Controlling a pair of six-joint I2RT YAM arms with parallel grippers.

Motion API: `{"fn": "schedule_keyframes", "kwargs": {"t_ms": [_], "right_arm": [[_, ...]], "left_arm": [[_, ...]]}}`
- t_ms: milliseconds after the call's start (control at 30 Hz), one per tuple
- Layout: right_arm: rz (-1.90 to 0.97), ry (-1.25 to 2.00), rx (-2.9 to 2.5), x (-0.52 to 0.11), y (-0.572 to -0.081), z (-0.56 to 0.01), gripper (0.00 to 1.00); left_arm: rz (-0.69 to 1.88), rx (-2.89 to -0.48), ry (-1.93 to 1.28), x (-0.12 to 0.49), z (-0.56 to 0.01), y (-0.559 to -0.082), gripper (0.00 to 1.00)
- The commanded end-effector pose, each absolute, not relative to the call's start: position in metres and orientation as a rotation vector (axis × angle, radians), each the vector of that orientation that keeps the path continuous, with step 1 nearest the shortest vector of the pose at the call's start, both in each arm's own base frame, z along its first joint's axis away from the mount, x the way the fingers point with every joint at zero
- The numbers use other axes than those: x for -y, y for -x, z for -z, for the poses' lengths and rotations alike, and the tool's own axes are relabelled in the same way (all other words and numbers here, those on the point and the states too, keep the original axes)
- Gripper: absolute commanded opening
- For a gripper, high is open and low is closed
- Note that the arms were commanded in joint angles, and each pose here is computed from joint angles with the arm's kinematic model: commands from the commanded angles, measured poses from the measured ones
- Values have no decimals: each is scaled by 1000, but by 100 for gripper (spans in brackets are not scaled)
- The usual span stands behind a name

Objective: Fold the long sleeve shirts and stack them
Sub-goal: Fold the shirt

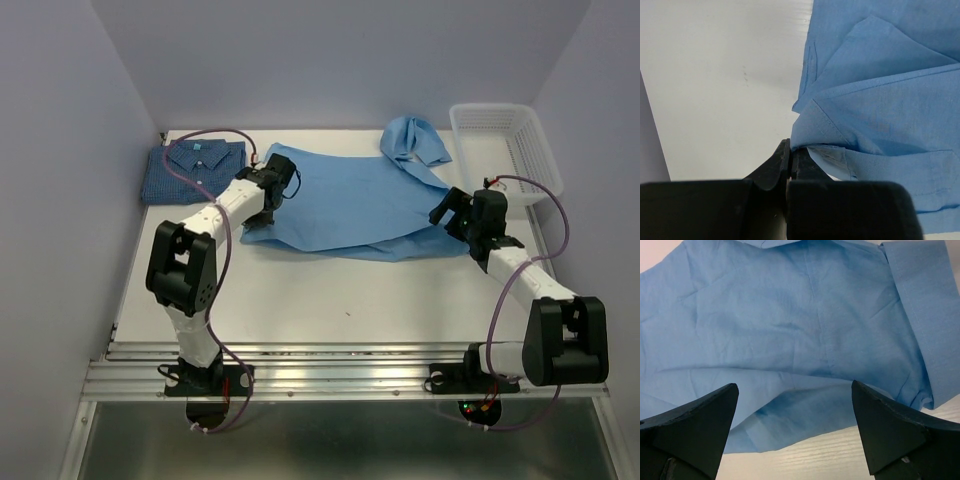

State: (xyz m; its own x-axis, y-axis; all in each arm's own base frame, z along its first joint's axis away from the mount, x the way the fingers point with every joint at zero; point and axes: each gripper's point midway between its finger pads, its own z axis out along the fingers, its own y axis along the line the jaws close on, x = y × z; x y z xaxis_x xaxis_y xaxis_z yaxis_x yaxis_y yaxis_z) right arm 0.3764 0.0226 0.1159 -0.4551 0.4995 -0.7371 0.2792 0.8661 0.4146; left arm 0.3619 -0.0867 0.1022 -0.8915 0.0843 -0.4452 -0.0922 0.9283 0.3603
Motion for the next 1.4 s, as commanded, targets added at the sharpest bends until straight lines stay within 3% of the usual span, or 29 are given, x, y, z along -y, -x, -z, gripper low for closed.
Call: {"fn": "schedule_keyframes", "kwargs": {"t_ms": [0,367,600,867,1000,1067,1100,1133,1367], "right_arm": [[-297,-557,-2008,-20,-383,-138,100],[-604,-619,-2124,-65,-367,-140,100],[-597,-723,-2192,-63,-337,-123,100],[-743,-846,-2172,-79,-364,-101,99],[-763,-866,-2111,-78,-392,-101,85],[-809,-912,-2041,-79,-405,-103,59],[-834,-906,-2007,-80,-409,-108,41],[-855,-919,-1981,-81,-411,-110,34],[-785,-934,-1871,-64,-417,-122,4]], "left_arm": [[-573,-2586,35,68,-111,-363,0],[-449,-2566,44,84,-119,-387,0],[-465,-2582,56,81,-109,-380,0],[-447,-2583,52,83,-103,-379,0],[-416,-2573,64,86,-105,-381,0],[-398,-2570,67,89,-105,-382,0],[-394,-2569,73,88,-105,-382,0],[-391,-2566,76,89,-106,-383,0],[-370,-2525,88,93,-121,-395,0]]}}
